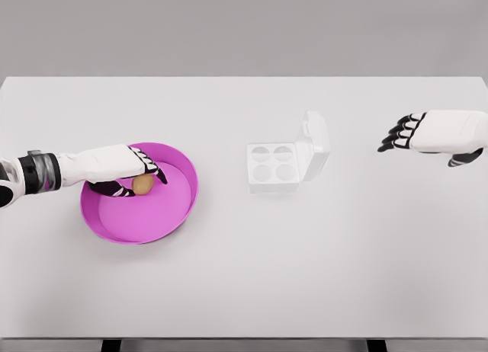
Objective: Pack egg into the box and close the box lid
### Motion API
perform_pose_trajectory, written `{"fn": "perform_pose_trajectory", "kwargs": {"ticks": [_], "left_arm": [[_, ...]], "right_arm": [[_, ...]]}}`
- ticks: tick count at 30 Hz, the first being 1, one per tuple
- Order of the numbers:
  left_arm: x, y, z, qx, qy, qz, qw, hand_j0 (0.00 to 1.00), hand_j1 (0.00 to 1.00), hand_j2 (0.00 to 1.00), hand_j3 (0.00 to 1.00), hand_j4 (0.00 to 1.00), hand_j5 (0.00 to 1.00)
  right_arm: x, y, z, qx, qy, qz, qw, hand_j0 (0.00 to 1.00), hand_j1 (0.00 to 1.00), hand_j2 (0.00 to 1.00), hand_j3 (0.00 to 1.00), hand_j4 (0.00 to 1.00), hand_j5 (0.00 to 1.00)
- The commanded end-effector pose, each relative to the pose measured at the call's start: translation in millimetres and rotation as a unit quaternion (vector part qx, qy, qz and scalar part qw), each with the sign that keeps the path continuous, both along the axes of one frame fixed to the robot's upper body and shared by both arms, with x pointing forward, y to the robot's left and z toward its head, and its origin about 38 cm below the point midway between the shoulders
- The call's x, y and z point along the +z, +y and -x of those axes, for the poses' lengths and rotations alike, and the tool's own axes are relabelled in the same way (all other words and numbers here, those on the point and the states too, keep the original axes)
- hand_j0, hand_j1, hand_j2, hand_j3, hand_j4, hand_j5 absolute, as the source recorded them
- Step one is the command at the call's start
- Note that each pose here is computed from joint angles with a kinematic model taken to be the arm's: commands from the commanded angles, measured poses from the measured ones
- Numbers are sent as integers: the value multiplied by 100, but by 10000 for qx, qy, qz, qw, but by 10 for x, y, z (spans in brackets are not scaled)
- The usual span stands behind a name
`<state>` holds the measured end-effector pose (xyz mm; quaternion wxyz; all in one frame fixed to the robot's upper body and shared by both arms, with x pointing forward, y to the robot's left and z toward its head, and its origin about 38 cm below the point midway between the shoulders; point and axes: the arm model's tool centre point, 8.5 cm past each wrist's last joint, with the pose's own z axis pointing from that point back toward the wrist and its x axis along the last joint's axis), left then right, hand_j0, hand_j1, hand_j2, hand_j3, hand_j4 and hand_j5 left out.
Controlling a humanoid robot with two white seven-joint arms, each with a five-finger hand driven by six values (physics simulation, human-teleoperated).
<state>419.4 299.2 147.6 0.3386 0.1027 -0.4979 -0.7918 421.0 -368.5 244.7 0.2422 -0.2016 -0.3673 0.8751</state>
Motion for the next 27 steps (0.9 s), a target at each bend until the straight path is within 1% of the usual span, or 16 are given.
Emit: {"fn": "perform_pose_trajectory", "kwargs": {"ticks": [1,7,14,15,21,27], "left_arm": [[-4,13,-4,31,16,13,10000,71,71,71,71,71,71],[-19,-7,-3,24,30,39,10000,69,69,69,69,69,69],[-15,-11,-2,18,27,48,10000,63,63,63,63,63,63],[-8,-12,-3,17,17,52,10000,61,61,61,61,61,61],[25,-23,-13,1,-23,66,10000,55,55,55,55,55,55],[52,-32,-22,-13,-53,76,10000,54,54,54,54,54,54]], "right_arm": [[7,-5,-1,-16,-4,-16,10000,100,100,100,100,100,100],[6,2,-2,-11,-1,-27,10000,100,100,100,100,100,100],[2,-5,-9,-27,1,-28,10000,100,100,100,100,100,100],[0,1,-11,-19,0,-24,10000,100,100,100,100,100,100],[5,9,-15,-13,-5,-36,10000,100,100,100,100,100,100],[12,9,-17,-12,-13,-36,10000,100,100,100,100,100,100]]}}
